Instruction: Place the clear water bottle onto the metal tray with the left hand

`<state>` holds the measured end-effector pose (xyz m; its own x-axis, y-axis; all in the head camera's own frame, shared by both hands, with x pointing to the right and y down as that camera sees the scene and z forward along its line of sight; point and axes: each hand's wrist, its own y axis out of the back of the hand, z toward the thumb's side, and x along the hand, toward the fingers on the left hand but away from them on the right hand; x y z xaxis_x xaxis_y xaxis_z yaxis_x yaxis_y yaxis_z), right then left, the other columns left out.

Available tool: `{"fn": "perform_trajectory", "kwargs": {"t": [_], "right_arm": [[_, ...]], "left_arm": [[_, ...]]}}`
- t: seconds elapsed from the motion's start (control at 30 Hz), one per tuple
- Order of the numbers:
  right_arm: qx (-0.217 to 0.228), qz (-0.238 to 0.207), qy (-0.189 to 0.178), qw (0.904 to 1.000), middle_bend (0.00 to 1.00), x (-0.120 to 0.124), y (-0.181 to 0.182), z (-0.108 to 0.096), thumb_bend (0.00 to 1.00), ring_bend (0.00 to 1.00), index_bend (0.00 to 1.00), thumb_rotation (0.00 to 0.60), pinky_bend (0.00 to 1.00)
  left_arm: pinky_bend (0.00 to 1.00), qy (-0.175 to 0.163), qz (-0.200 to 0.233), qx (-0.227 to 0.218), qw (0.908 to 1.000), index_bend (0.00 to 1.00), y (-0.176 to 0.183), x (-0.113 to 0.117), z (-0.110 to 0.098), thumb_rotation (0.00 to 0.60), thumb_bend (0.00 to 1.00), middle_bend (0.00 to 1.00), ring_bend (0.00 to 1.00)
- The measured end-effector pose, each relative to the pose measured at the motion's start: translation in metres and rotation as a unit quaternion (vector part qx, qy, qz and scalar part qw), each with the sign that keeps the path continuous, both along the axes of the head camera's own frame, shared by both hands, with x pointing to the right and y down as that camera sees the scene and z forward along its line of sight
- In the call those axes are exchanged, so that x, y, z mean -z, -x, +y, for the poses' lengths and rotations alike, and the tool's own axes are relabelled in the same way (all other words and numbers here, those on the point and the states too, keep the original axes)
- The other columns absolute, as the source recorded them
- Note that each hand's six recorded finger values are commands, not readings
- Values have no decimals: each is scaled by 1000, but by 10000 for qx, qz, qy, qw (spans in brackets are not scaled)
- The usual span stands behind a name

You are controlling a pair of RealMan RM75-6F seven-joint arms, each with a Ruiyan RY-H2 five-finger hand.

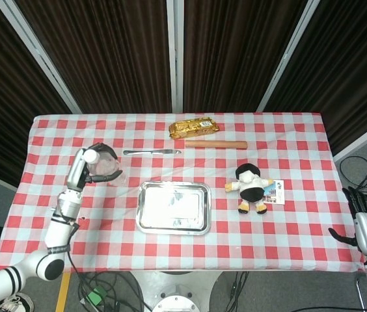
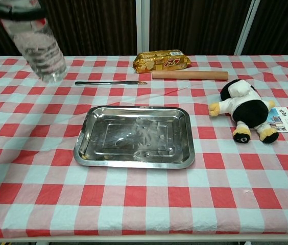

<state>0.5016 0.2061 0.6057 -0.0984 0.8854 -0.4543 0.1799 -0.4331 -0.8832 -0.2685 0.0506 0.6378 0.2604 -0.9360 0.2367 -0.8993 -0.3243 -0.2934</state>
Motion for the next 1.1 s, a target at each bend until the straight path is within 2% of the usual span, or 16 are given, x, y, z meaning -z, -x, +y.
{"fn": "perform_trajectory", "kwargs": {"t": [0.07, 0.13, 0.23, 0.3, 0.37, 0.5, 0.57, 0.67, 0.8, 0.87, 0.93, 1.03, 1.1], "right_arm": [[-14, -15, -11, 10000, 33, 1, 0, 0, 101, 0, 64, 600, 0], [-26, -29, -18, 10000, 33, 1, -1, 0, 101, 0, 64, 600, 0], [-30, -36, -19, 10000, 32, 2, -2, 0, 101, 0, 64, 600, 0], [-21, -32, -18, 10000, 32, 2, -2, 0, 101, 0, 64, 600, 0], [-7, -28, 6, 10000, 32, 0, -1, 0, 101, 0, 64, 600, 0], [11, -10, 48, 10000, 32, -2, 1, 1, 101, 0, 64, 600, 0], [2, -27, 46, 10000, 32, -2, 0, 1, 101, 0, 64, 600, 0], [-18, -35, 42, 10000, 32, -1, -1, 0, 101, 0, 64, 600, 0], [-2, -29, 37, 10000, 32, -1, 0, 0, 101, 0, 64, 600, 0], [15, -19, 49, 10000, 32, -2, 1, 1, 101, 0, 64, 600, 0], [14, -12, 53, 10000, 32, -2, 1, 1, 101, 0, 64, 600, 0], [-4, -18, 26, 10000, 32, -1, 0, 0, 101, 0, 65, 600, 0], [-15, -16, -3, 10000, 33, 1, -1, 0, 101, 0, 65, 600, 0]], "left_arm": [[540, -67, -85, -83, 9999, 641, 0, 7, -3, 600, 211, 671, 513], [540, 70, -204, -126, 9997, 641, 4, 0, 5, 600, 212, 671, 513], [540, 601, -367, -109, 9975, 641, 16, -29, 30, 600, 212, 671, 513], [540, 813, -494, -159, 9953, 641, 21, -42, 40, 600, 211, 671, 513], [541, 694, -478, -195, 9963, 641, 18, -38, 35, 600, 212, 671, 514], [543, -73, -107, -164, 9998, 630, -2, 5, -2, 600, 213, 667, 515], [542, -258, 4, -95, 9996, 627, -5, 17, -12, 600, 212, 666, 516], [542, -88, -45, -31, 9999, 627, 1, 9, -8, 600, 213, 666, 516], [542, 569, -305, -182, 9978, 626, 8, -29, 28, 600, 213, 665, 516], [542, 693, -374, -276, 9965, 627, 8, -37, 38, 600, 213, 665, 516], [542, 640, -363, -316, 9968, 626, 6, -36, 35, 600, 212, 665, 515], [542, 414, -220, -327, 9984, 627, -4, -25, 19, 600, 212, 665, 516], [542, 407, -93, -391, 9984, 627, -16, -23, 14, 600, 212, 665, 516]]}}
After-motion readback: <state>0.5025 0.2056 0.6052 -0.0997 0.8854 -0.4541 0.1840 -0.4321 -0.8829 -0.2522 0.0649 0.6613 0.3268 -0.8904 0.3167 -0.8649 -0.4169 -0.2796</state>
